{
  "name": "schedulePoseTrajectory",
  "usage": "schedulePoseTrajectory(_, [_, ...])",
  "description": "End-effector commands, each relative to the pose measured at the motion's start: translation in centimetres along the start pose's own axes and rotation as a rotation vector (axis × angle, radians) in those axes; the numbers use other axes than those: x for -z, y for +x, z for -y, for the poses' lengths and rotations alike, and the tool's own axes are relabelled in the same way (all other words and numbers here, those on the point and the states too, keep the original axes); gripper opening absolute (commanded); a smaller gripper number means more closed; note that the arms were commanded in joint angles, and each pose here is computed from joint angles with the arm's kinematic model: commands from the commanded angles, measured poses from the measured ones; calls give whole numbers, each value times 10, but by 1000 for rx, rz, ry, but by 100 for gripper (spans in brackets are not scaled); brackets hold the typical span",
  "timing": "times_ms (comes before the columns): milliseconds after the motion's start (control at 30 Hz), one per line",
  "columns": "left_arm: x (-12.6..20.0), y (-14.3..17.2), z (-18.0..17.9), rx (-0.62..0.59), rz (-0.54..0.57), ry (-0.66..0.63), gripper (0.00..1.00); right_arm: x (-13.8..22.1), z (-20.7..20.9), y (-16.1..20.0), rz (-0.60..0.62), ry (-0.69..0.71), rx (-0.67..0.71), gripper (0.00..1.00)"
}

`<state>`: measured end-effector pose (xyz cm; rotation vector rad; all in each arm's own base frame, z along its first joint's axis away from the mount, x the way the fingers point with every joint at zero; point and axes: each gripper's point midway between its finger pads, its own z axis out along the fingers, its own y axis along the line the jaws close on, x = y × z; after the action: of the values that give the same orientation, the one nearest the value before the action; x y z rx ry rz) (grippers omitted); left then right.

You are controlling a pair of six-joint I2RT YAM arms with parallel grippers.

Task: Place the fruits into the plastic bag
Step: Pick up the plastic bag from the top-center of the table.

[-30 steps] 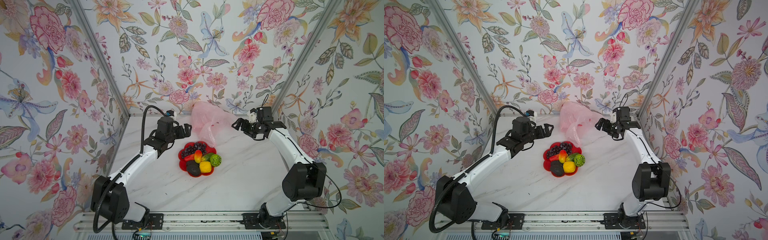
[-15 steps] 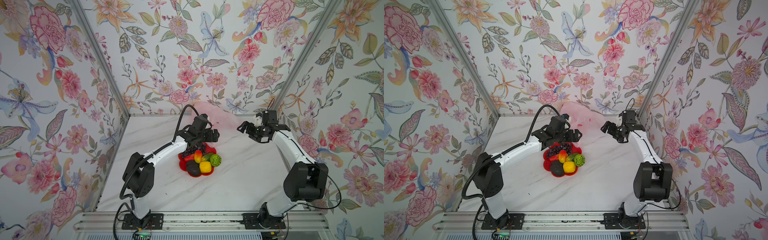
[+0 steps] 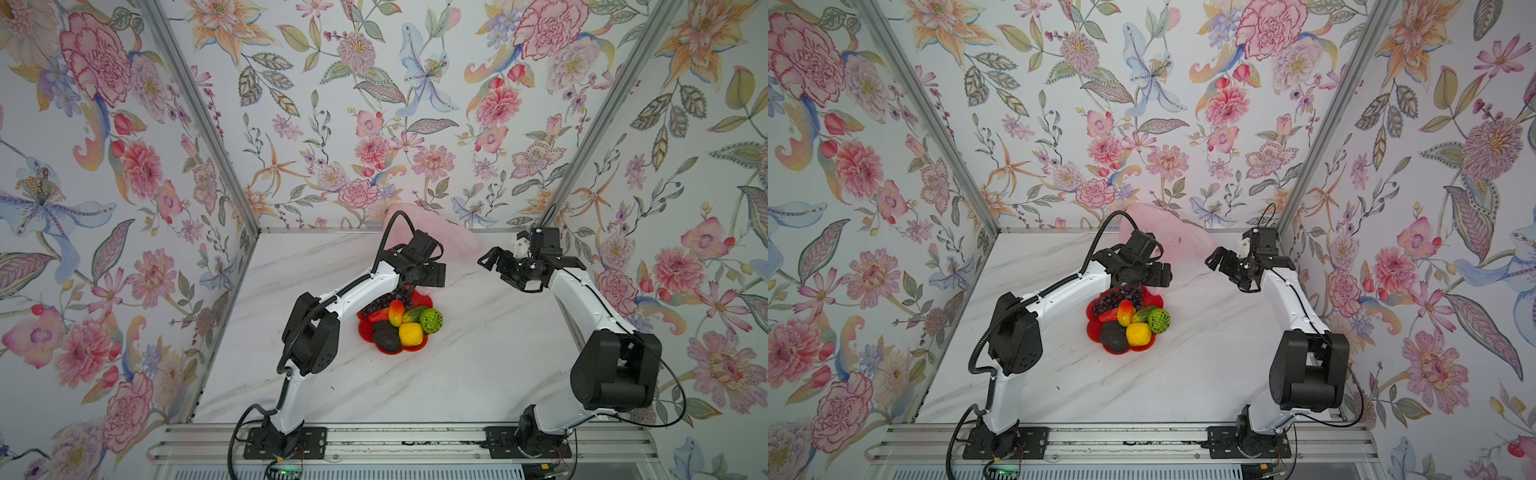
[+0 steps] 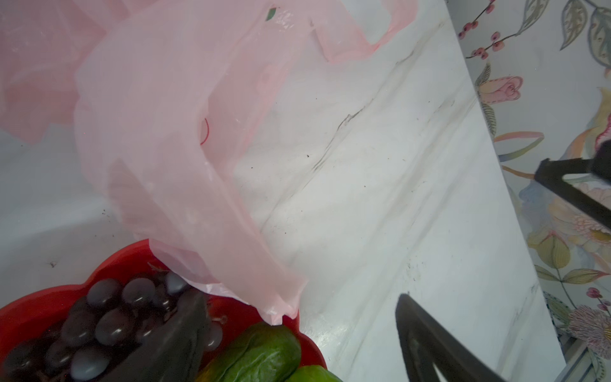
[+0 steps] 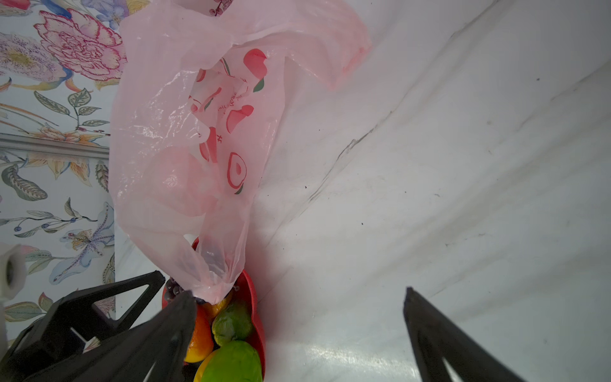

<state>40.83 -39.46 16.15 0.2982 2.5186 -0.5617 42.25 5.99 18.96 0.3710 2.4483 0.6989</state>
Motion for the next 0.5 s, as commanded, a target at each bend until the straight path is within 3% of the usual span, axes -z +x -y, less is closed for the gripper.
schedulePoseTrajectory(0, [-6,4,-8,-41,-37,-75,90,2,-4,-3,13,-25,-1,99])
schedulePoseTrajectory(467, [-34,22,-3,-32,-90,-74,86,-1,4,-5,11,-39,-17,99])
